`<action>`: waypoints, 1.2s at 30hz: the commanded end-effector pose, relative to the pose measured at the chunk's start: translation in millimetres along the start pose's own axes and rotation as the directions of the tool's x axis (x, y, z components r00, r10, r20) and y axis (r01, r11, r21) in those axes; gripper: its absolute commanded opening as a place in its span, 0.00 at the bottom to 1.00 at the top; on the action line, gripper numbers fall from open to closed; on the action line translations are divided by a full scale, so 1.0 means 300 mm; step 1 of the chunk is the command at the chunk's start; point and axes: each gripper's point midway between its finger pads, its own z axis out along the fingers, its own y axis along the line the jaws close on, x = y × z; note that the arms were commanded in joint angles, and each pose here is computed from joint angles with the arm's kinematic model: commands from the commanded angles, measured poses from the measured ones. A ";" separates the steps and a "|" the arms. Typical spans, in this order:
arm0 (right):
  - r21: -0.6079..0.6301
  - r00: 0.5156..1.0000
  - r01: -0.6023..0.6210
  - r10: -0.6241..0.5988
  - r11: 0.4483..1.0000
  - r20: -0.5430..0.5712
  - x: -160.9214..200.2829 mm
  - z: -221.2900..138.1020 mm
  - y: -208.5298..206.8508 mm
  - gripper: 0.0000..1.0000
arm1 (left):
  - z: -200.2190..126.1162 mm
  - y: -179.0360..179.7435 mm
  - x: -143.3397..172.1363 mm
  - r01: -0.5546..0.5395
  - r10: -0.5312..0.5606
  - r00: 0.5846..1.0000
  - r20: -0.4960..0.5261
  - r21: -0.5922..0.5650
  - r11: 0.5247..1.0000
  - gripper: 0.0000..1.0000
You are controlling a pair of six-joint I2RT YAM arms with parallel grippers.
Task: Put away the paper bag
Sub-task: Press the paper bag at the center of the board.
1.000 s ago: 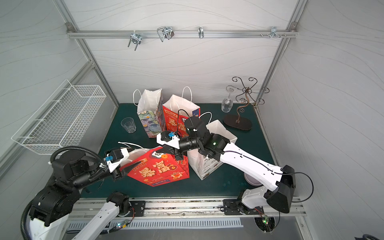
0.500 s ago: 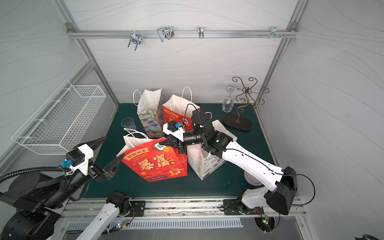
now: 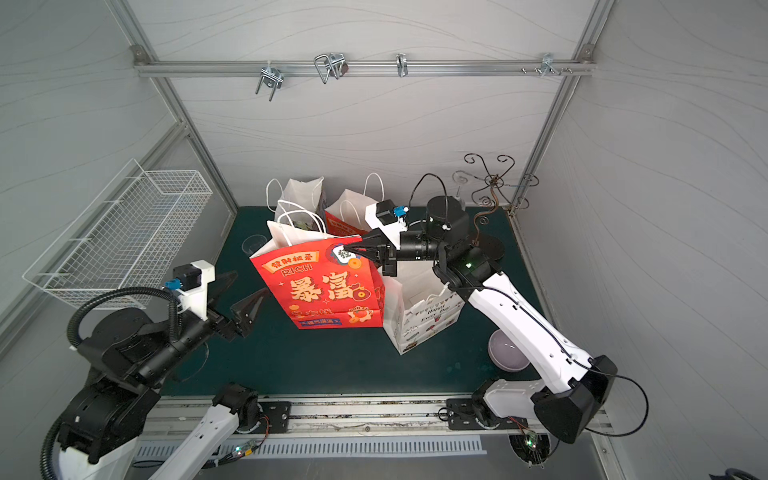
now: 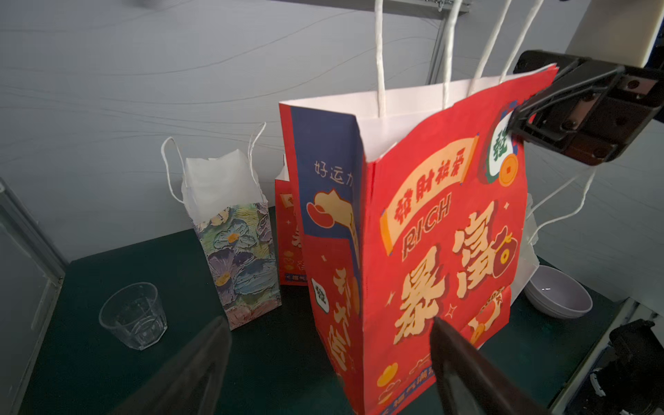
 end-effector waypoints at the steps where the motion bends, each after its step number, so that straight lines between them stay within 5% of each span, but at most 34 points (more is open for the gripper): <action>1: -0.026 0.998 0.014 -0.013 1.000 0.063 -0.083 -0.038 0.015 0.00 | 0.045 -0.093 -0.079 -0.028 0.012 0.996 0.085 0.187 0.982 0.85; 6: -0.021 0.992 0.013 -0.010 1.000 0.125 -0.133 -0.066 -0.013 0.00 | 0.099 -0.170 -0.066 -0.015 -0.013 0.997 0.073 0.366 0.931 0.80; 12: -0.017 0.982 0.004 -0.001 1.000 0.188 -0.181 -0.085 -0.031 0.00 | 0.099 -0.210 -0.102 0.005 -0.076 0.988 0.133 0.471 0.882 0.52; 17: -0.021 0.978 -0.008 0.012 1.000 0.210 -0.192 -0.098 -0.039 0.00 | 0.092 -0.217 -0.143 0.012 -0.119 0.977 0.180 0.502 0.865 0.42; 20: -0.020 0.980 -0.011 0.014 1.000 0.199 -0.180 -0.113 -0.039 0.00 | 0.089 -0.187 -0.168 0.004 -0.110 0.972 0.209 0.450 0.893 0.49; 25: -0.033 0.987 0.008 -0.003 0.999 0.161 -0.162 -0.123 -0.016 0.00 | 0.100 -0.102 -0.223 -0.035 -0.041 0.969 0.244 0.300 0.953 0.79; 36: -0.115 0.992 0.021 -0.007 0.993 0.123 -0.153 -0.127 0.036 0.00 | 0.122 -0.100 -0.393 -0.169 0.047 0.949 0.311 0.379 0.910 1.00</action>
